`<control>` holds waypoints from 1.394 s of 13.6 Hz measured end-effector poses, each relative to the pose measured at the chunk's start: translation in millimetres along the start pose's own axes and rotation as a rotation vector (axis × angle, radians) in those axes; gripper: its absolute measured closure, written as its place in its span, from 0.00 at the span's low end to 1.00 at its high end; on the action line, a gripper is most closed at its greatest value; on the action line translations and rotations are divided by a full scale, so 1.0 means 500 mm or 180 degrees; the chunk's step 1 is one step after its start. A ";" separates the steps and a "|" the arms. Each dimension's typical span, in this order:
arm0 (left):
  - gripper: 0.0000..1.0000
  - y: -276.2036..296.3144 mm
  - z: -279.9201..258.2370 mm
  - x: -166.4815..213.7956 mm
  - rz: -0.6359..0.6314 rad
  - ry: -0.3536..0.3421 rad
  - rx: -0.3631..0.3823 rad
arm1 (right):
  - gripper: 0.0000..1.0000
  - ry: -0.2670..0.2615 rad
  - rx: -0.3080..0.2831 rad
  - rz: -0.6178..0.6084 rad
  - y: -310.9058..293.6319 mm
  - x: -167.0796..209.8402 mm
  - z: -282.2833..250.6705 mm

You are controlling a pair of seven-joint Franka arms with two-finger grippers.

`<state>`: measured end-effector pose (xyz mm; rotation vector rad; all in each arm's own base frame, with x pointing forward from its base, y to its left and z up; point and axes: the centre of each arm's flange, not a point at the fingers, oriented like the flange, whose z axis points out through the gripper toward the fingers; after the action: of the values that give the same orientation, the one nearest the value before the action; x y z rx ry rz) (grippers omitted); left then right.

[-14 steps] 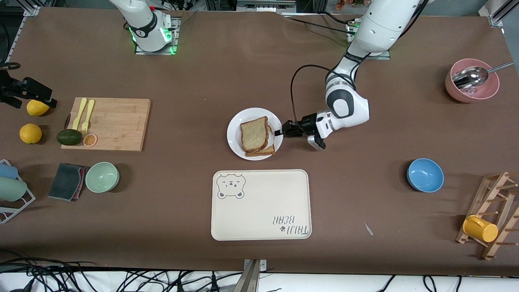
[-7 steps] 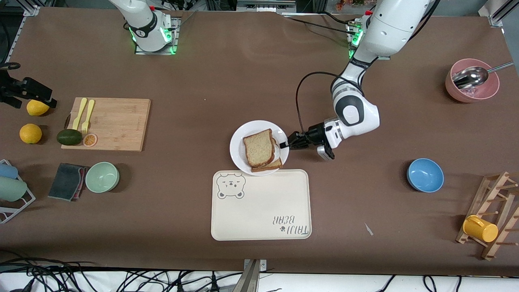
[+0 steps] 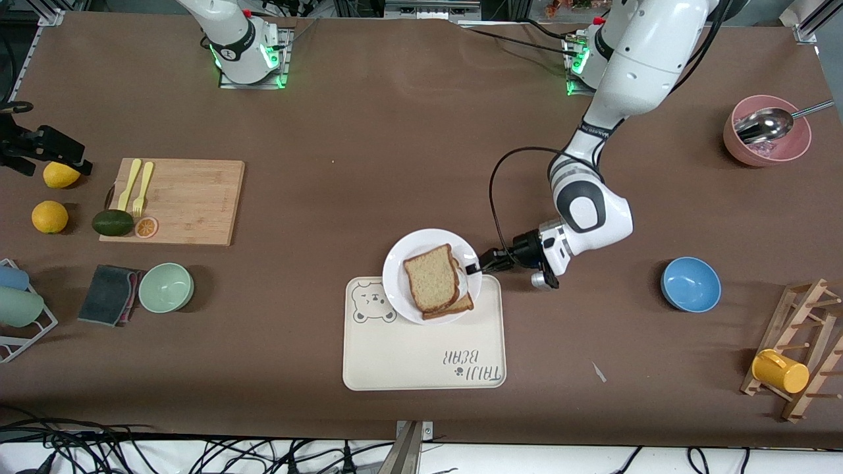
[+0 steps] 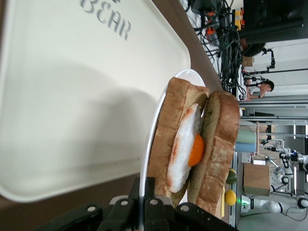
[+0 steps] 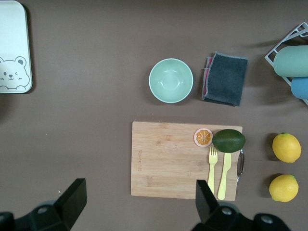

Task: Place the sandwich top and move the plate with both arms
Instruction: 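Slide the plate with the left gripper onto the white bear tray, then open the left gripper to release the plate rim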

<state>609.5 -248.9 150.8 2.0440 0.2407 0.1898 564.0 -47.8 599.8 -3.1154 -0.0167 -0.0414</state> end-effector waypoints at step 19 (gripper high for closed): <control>0.95 -0.035 0.057 0.151 -0.0338 0.0361 0.0333 | 0.00 0.0000 0.0000 0.0002 0.001 0.000 0.000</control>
<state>687.6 -246.5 124.3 2.1202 0.4367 0.2319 564.0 -48.1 599.8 -3.1154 -0.0157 -0.0412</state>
